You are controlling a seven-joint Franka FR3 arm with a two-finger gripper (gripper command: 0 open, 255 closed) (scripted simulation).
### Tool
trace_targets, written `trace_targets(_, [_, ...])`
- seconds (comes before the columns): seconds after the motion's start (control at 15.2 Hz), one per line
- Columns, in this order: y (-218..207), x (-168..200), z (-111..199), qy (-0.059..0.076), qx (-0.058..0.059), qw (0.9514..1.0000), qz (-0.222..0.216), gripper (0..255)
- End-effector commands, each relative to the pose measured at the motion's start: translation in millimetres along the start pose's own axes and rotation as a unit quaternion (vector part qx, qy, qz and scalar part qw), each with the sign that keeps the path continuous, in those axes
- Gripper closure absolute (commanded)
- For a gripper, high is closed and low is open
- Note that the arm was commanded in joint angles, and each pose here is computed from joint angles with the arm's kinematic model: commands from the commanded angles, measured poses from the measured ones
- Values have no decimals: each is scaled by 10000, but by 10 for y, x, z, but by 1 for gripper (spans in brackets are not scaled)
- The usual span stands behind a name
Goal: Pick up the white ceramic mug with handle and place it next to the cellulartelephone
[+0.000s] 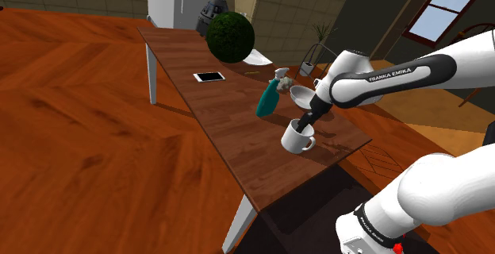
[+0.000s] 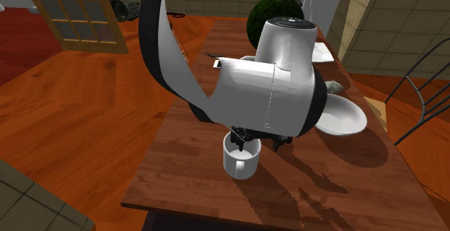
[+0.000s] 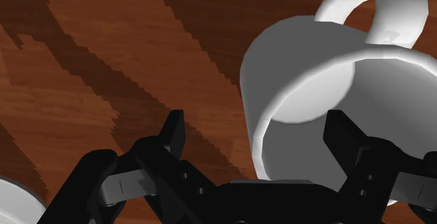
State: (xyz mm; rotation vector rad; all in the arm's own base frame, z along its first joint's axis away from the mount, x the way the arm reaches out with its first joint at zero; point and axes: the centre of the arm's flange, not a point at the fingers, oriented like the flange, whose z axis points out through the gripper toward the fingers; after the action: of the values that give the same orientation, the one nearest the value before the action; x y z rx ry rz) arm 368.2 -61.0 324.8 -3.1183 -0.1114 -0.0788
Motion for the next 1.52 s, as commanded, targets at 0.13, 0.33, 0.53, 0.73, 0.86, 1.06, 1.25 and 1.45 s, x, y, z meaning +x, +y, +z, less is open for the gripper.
trace_targets(0.13, [0,-2,7,1,0,10000,0,0])
trace_targets(0.33, [0,-2,7,1,0,10000,0,255])
trace_targets(0.53, [0,-2,7,1,0,10000,0,255])
trace_targets(0.73, [0,-2,7,1,0,10000,0,255])
trace_targets(0.86, [0,-2,6,1,0,10000,0,255])
trace_targets(1.06, [-2,3,-98,1,0,10000,0,255])
trace_targets(1.25, [-5,11,-256,1,0,10000,0,255])
trace_targets(1.45, [-8,19,-415,1,0,10000,0,255])
